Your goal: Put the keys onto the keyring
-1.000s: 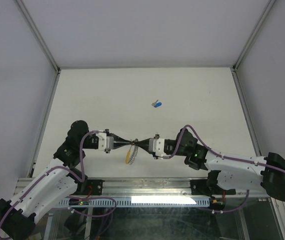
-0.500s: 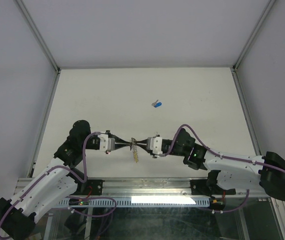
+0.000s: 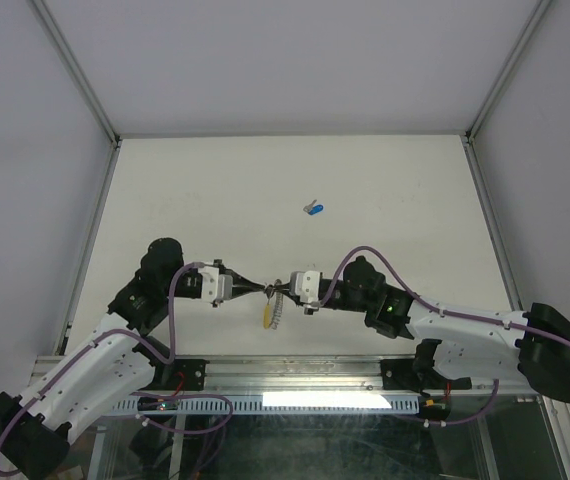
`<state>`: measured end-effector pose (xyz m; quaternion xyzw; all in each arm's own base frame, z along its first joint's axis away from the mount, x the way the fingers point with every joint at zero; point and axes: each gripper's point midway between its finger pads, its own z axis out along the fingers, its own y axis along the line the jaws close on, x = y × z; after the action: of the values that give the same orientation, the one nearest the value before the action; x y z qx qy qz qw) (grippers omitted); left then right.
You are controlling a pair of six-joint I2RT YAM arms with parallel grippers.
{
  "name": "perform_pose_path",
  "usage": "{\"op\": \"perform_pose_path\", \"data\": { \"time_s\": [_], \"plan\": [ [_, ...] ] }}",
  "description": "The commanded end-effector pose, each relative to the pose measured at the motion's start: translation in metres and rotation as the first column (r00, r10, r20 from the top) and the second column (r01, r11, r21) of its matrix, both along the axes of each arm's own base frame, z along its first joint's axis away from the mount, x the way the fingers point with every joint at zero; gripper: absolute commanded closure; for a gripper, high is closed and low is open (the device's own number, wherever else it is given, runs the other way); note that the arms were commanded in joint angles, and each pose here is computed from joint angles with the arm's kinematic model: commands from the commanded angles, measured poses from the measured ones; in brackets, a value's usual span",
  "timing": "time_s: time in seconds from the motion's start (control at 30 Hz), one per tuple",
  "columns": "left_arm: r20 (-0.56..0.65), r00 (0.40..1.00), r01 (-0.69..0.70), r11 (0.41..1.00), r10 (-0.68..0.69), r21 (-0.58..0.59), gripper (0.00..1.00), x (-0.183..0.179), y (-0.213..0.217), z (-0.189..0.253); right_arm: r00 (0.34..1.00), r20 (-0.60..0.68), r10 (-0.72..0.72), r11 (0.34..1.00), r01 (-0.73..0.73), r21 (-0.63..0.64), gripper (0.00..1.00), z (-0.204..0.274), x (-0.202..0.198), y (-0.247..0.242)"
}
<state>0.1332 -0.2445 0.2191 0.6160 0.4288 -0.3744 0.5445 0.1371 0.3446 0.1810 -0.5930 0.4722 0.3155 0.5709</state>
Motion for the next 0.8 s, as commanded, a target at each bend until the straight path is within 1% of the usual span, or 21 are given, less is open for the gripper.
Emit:
{"op": "perform_pose_path", "data": {
  "time_s": [0.0, 0.13, 0.37, 0.57, 0.67, 0.77],
  "plan": [
    [0.055, 0.998, -0.009, 0.999, 0.011, -0.039, 1.0, 0.002, -0.001, 0.027, 1.0, 0.021, -0.012, 0.988, 0.008, 0.155, 1.0, 0.054, 0.005, 0.005],
    [0.05, 0.998, -0.028, 0.997, 0.032, -0.076, 0.93, 0.0, 0.001, 0.038, 1.0, 0.023, 0.004, 0.977, -0.009, 0.213, 1.0, 0.07, 0.0, 0.002],
    [0.059, 0.997, -0.044, 0.985, 0.055, -0.166, 0.88, -0.005, 0.003, 0.059, 0.999, 0.02, 0.025, 0.945, -0.03, 0.326, 1.0, 0.097, -0.007, -0.003],
    [0.027, 0.998, -0.055, 0.974, 0.063, -0.218, 0.83, -0.007, 0.003, 0.065, 0.999, 0.032, 0.038, 0.92, -0.047, 0.388, 1.0, 0.116, -0.011, -0.004],
    [0.011, 0.996, -0.083, 0.962, 0.089, -0.26, 0.8, -0.005, 0.004, 0.071, 0.999, 0.04, 0.031, 0.911, -0.044, 0.411, 1.0, 0.123, -0.01, -0.005],
    [-0.02, 0.99, -0.14, 0.945, 0.14, -0.295, 0.78, 0.003, 0.006, 0.074, 0.999, 0.047, 0.027, 0.899, -0.045, 0.436, 1.0, 0.129, -0.01, -0.006]
  ]
}}
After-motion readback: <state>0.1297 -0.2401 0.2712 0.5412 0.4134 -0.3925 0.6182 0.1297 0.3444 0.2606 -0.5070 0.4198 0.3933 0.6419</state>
